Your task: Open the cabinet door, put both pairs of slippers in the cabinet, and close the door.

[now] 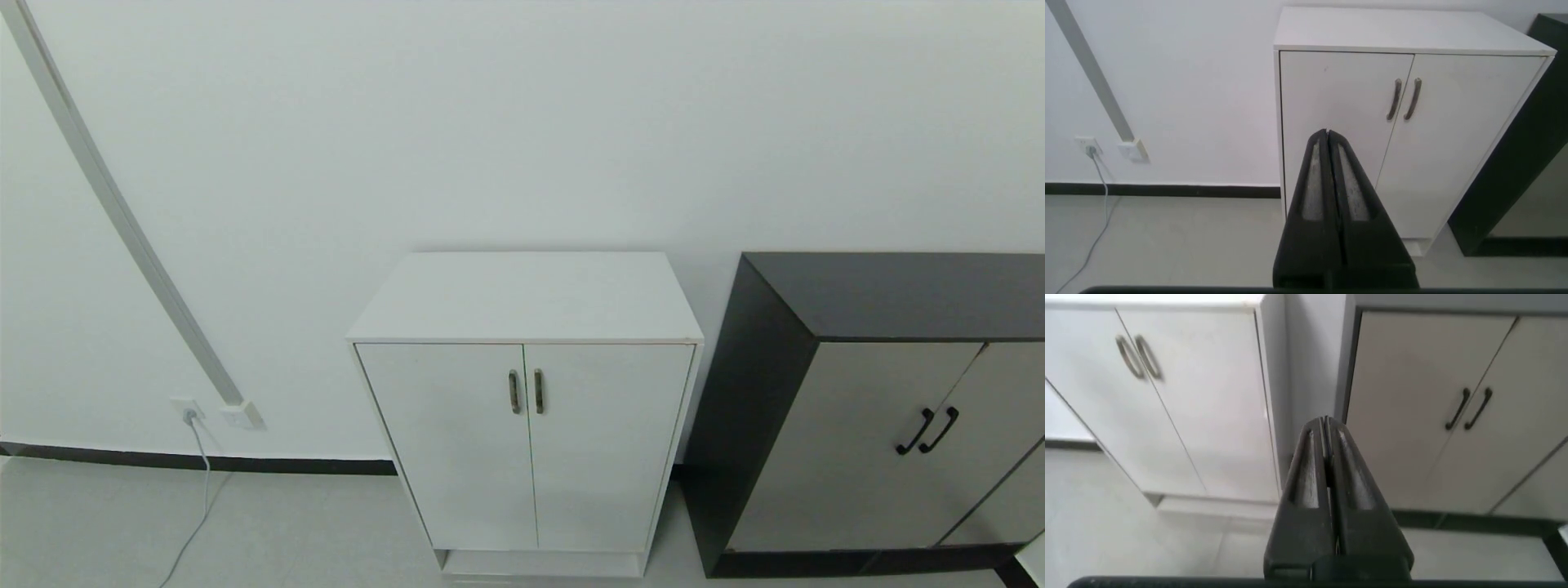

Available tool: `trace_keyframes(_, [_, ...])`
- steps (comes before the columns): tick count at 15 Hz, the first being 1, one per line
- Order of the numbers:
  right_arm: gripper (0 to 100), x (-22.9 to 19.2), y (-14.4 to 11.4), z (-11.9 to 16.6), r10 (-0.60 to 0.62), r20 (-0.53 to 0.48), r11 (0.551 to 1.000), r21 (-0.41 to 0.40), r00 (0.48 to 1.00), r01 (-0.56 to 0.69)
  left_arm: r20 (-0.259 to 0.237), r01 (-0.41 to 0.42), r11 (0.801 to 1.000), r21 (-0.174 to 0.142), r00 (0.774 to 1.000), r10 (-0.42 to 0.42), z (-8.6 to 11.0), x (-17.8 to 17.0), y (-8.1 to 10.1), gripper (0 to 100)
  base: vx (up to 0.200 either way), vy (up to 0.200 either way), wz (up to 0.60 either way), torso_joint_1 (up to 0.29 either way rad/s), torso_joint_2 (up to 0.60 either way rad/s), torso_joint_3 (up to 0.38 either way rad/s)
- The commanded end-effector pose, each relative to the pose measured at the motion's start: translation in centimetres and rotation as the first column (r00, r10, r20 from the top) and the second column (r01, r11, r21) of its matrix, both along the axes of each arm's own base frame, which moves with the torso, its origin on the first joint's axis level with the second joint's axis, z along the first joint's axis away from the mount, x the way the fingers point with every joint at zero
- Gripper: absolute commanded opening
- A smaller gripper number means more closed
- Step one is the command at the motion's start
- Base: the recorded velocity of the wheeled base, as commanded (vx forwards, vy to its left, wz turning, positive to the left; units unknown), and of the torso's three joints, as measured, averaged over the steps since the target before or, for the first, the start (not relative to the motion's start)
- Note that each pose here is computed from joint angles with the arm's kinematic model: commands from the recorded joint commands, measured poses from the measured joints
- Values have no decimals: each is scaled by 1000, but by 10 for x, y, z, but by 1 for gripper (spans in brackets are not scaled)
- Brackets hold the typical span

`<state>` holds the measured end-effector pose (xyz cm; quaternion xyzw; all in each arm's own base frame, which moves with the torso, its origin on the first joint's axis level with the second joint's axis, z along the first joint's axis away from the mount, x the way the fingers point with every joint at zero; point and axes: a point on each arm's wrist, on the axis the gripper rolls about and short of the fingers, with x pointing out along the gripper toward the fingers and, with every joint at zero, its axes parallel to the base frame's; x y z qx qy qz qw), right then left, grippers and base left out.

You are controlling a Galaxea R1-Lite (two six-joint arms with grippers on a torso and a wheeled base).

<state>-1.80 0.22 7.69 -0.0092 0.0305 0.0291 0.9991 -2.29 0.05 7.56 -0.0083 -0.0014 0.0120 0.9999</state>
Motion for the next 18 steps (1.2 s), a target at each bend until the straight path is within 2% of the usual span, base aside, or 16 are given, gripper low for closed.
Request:
trace_keyframes(1, [0,-5,0,-1,12,61,1000,8,998,-13,-1,-1,1000,0,1000,1,0,0,0,0,0,0,0,0,0,0])
trace_keyframes(3, [0,-5,-1,-1,-30,62,997,74,998,25,-1,-2,1000,-2,1000,2,0,0,0,0,0,0,0,0,0,0])
trace_keyframes(7, [0,-5,-3,0,-122,67,988,104,990,114,-1,-2,1000,-2,1000,2,0,0,0,0,0,0,0,0,0,0])
trace_keyframes(18, [0,-5,-3,0,-120,66,989,96,991,113,-1,-1,1000,4,1000,1,0,0,0,0,0,0,0,0,0,0])
